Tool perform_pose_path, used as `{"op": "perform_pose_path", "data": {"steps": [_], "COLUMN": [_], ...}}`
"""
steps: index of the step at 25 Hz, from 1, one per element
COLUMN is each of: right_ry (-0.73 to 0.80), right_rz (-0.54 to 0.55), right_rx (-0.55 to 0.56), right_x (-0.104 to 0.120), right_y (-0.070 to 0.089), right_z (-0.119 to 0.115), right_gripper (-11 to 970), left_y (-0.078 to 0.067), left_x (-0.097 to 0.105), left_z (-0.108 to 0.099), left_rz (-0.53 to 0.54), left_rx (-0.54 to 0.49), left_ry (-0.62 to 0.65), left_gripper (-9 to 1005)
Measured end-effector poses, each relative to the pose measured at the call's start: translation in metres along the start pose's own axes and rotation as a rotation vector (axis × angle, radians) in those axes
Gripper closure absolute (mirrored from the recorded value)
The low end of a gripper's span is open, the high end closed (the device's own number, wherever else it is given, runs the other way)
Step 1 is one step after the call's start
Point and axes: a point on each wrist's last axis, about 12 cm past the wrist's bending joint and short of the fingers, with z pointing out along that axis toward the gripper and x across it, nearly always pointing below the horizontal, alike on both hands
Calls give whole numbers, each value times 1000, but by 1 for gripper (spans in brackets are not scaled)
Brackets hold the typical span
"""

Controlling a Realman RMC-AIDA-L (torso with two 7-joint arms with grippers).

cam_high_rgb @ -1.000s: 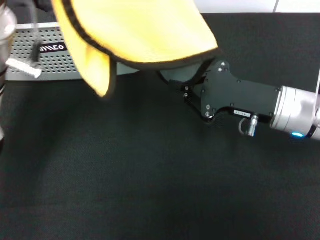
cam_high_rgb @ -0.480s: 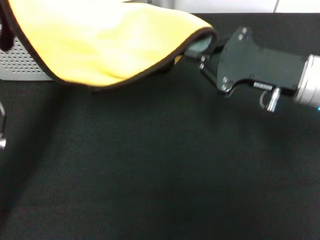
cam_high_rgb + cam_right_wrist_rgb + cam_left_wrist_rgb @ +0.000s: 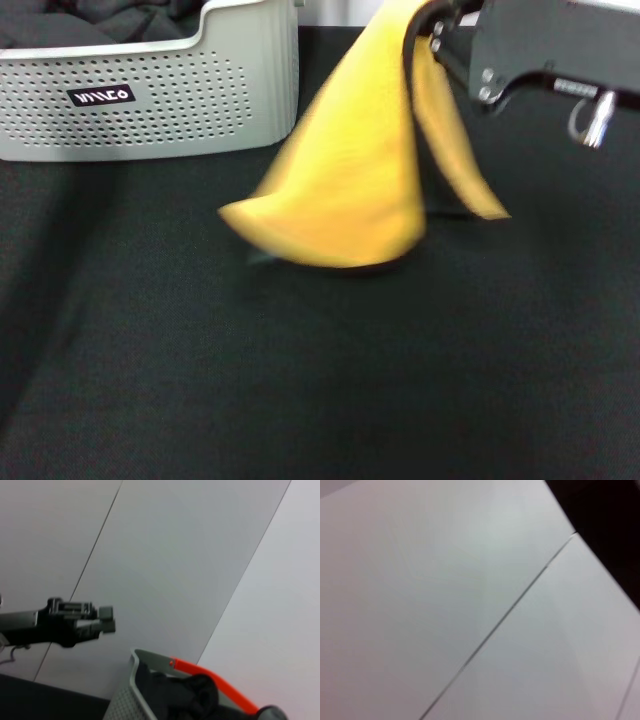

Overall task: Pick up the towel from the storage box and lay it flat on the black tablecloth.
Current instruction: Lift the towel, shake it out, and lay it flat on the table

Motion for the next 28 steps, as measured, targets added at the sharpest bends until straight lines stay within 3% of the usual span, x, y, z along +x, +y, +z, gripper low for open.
{"op": "perform_pose_path", "data": {"steps": [3,6,13,16,19,28], "right_ry": [1,7,15,7,-5,-72], "right_rz": [-25,-62,-130,-137,-136,-138], "right_rx": [4,8,82,119,148,225], "right_x": [-16,-33,-56,-59,-64,-86], "right_y": [-6,-11,-21,-26,-31,-38], "right_z": [-4,-5,-4,-2,1,24], "right_gripper": [946,946,945,944,944,943], "left_y": [3,0,-26,-35,-38,-46], "left_x": [1,8,47,61,65,76], "left_z": [-4,0,27,31,28,24], "left_rz": [2,17,81,159,230,566], "left_rx": [-25,16,324,420,448,605], "left_ry": [34,103,336,377,380,354], "left_gripper": [694,669,589,588,586,582]}}
